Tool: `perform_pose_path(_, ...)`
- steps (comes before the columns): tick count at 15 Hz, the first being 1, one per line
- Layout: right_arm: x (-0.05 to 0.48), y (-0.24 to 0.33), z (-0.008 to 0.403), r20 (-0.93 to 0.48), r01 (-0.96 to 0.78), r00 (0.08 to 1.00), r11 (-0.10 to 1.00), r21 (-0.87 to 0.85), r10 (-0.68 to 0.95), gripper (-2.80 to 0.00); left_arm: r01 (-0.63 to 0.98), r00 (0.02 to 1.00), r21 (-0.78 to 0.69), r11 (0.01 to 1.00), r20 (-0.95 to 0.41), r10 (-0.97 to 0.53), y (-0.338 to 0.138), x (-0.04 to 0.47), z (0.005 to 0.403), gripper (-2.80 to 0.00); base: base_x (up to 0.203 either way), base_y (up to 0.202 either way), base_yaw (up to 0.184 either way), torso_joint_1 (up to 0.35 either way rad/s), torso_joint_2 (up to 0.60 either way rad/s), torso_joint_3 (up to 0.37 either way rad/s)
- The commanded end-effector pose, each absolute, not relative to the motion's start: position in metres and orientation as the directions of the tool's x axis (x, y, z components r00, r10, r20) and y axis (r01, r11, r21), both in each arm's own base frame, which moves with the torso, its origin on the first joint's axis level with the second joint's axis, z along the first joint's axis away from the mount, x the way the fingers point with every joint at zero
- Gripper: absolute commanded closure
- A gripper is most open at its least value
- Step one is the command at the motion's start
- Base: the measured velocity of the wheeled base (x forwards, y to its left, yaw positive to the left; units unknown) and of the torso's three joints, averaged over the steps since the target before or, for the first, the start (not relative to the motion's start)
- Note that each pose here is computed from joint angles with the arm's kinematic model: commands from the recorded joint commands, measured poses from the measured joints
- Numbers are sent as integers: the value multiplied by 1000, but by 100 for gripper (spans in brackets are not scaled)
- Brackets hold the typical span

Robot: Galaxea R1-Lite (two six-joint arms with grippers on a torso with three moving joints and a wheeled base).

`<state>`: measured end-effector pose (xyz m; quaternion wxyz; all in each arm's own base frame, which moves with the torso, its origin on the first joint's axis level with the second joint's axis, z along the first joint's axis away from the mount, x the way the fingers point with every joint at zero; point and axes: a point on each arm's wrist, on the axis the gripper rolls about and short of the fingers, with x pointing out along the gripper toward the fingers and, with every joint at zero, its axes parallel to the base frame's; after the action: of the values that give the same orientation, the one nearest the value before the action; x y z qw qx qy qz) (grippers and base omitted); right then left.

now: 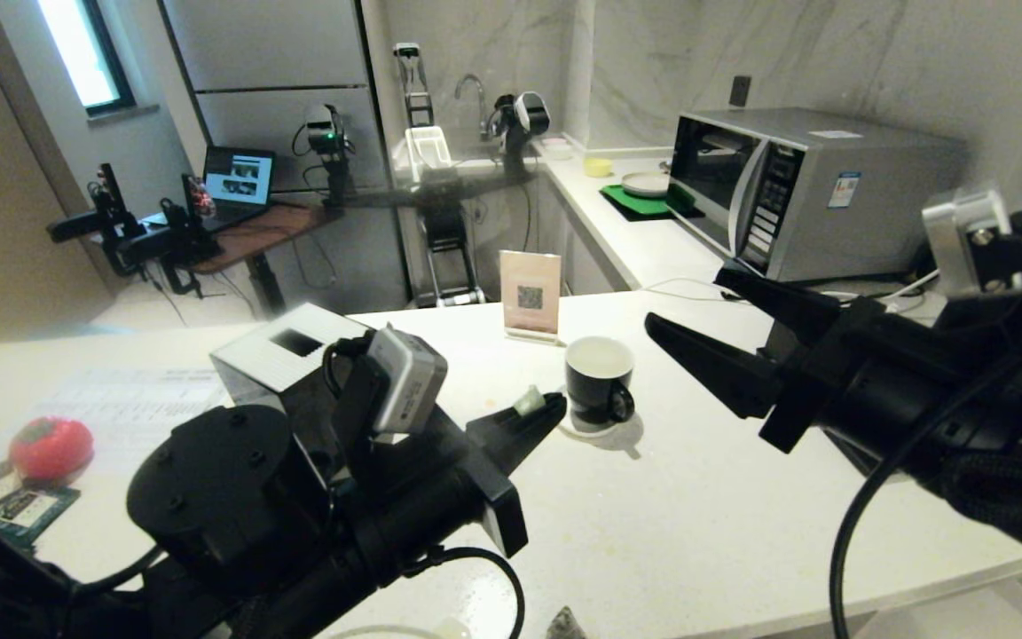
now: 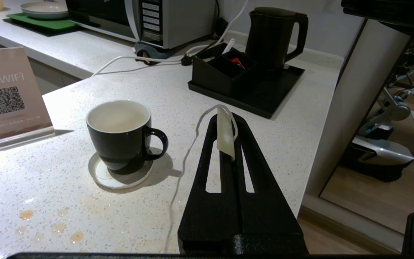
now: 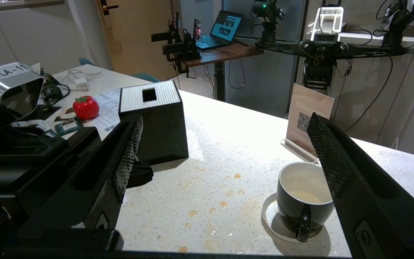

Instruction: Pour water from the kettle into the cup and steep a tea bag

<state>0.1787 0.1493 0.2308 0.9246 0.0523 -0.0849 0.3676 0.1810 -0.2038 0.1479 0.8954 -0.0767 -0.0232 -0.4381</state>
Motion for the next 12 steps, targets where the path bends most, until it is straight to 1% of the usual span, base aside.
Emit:
perform_pose_path(1,181,146,231,199,-678,725,735,33,660,-280,789,614,-117,603,116,-780,-204,181,148,0,0,0,0,0,0,0)
perform_pose_path(4,190,134,229,191,-623,771,782,24,608,-280,789,614,-117,604,115,-781,-203,181,148,0,0,0,0,0,0,0)
perform_pose_path(8,195,128,227,183,-475,869,878,54,459,-280,789,614,-116,603,113,-781,-204,181,148,0,0,0,0,0,0,0)
perform_pose_path(12,193,124,221,162,-431,894,901,54,418,-280,788,615,-116,604,109,-781,-203,180,147,0,0,0,0,0,0,0)
